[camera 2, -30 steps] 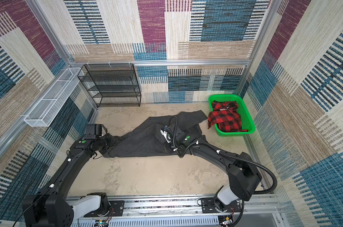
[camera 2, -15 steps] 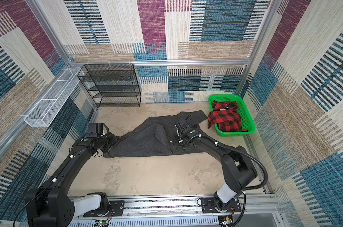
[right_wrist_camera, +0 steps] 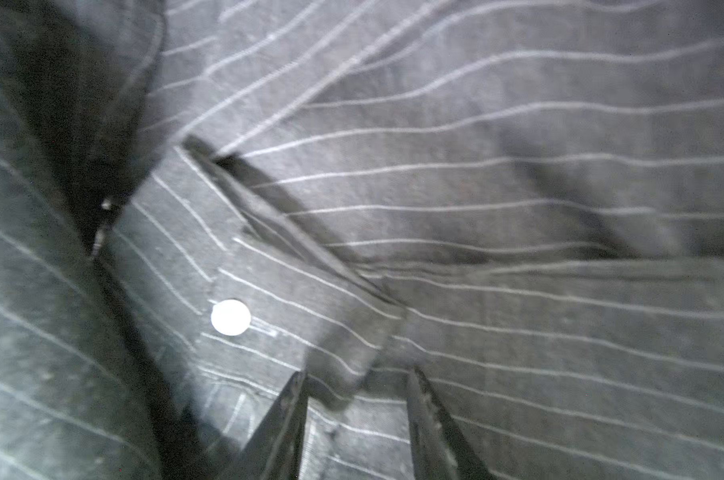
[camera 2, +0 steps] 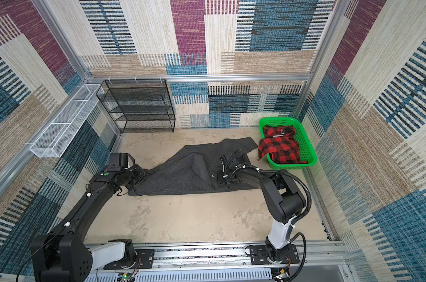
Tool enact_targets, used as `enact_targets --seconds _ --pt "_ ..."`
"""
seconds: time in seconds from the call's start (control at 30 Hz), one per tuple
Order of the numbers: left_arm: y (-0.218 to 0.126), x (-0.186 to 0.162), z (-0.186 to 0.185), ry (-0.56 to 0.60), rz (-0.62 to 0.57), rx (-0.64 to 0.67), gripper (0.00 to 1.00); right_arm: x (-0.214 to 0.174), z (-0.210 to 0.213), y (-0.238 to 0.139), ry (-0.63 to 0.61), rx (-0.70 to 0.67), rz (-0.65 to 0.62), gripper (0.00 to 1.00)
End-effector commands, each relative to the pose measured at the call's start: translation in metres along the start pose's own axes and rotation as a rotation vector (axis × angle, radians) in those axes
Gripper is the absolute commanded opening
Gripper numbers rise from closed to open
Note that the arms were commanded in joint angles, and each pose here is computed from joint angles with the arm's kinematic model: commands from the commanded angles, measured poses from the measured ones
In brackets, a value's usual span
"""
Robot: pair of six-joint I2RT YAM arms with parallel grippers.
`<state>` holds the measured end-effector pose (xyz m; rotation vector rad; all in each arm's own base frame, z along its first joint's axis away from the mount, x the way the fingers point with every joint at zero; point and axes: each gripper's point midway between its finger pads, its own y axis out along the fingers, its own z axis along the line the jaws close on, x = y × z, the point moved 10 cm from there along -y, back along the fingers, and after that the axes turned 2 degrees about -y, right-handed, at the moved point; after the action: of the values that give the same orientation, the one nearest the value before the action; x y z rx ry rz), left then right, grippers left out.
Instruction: Fold and stack the long sleeve shirts
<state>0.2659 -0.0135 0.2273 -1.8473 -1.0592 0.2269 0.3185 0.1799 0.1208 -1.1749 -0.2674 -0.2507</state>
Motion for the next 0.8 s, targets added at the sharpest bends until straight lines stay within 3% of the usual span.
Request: enact_targets --seconds 0.0,0.1,0.27,0.37,0.5,0.77 --pt "-0.002 0.000 0.001 0.023 -0.013 0.011 0.25 0.009 0.007 0.002 -0.003 0.057 -0.036 0.43" --pt "-0.002 0.000 0.002 0.022 -0.014 0.013 0.25 0.012 0.007 0.005 -0.002 0.067 -0.041 0.39" --pt "-0.002 0.000 0.002 0.025 -0.015 0.018 0.25 0.018 0.010 0.002 -0.005 0.066 -0.075 0.16" --pt "0.000 0.001 0.002 0.025 -0.013 0.018 0.25 0.025 0.014 -0.013 -0.018 0.058 -0.119 0.08" --pt "0.004 0.001 0.001 0.022 -0.009 0.008 0.25 0.029 0.019 -0.050 -0.052 0.025 -0.191 0.05" --pt "0.007 0.000 0.001 0.027 0.000 -0.008 0.24 0.023 0.007 -0.139 -0.074 -0.171 -0.332 0.04"
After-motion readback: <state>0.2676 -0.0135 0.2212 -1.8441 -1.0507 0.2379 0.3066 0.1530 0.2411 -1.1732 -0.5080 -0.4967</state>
